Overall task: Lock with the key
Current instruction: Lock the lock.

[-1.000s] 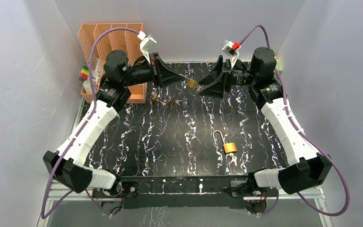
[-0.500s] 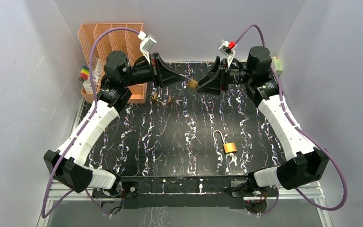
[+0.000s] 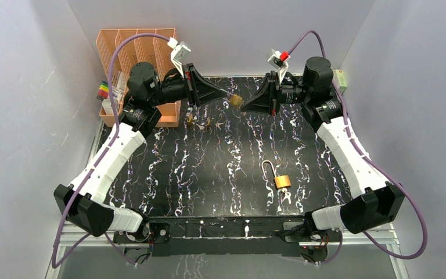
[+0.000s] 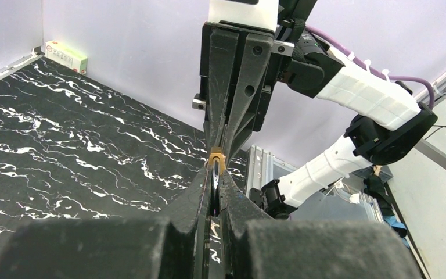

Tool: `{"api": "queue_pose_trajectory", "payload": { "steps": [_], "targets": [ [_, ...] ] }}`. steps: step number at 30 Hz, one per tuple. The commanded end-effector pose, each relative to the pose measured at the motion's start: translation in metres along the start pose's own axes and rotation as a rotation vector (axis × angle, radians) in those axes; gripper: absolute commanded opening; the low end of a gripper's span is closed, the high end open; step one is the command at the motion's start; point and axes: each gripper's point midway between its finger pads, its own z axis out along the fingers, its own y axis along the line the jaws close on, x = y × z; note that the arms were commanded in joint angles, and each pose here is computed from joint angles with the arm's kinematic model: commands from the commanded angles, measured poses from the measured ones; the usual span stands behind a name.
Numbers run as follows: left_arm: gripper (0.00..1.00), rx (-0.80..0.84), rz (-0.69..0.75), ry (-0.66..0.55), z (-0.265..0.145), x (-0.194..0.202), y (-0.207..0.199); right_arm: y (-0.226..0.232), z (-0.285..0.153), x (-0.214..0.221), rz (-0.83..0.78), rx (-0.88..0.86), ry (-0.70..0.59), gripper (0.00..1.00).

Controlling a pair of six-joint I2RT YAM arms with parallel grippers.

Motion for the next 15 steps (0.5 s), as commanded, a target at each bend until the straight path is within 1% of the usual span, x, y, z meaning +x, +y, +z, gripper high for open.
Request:
{"api": "queue_pose_trajectory", "payload": {
  "steps": [1,12,15],
  "targets": [
    [0.0,0.033,0.059,-0.019,-0.006,-0.017,-0.018,0.006,-0.009,-0.01,-0.072,0.047,-0.025,0.0],
    [0.0,-0.015,0.076,-0.036,-0.025,-0.027,-0.013,0.009,-0.045,0.004,-0.05,0.127,-0.042,0.0],
    [0.0,-0.069,0.074,-0.034,-0.028,-0.026,-0.005,0.007,-0.048,0.011,-0.034,0.155,-0.042,0.0]
  ]
}}
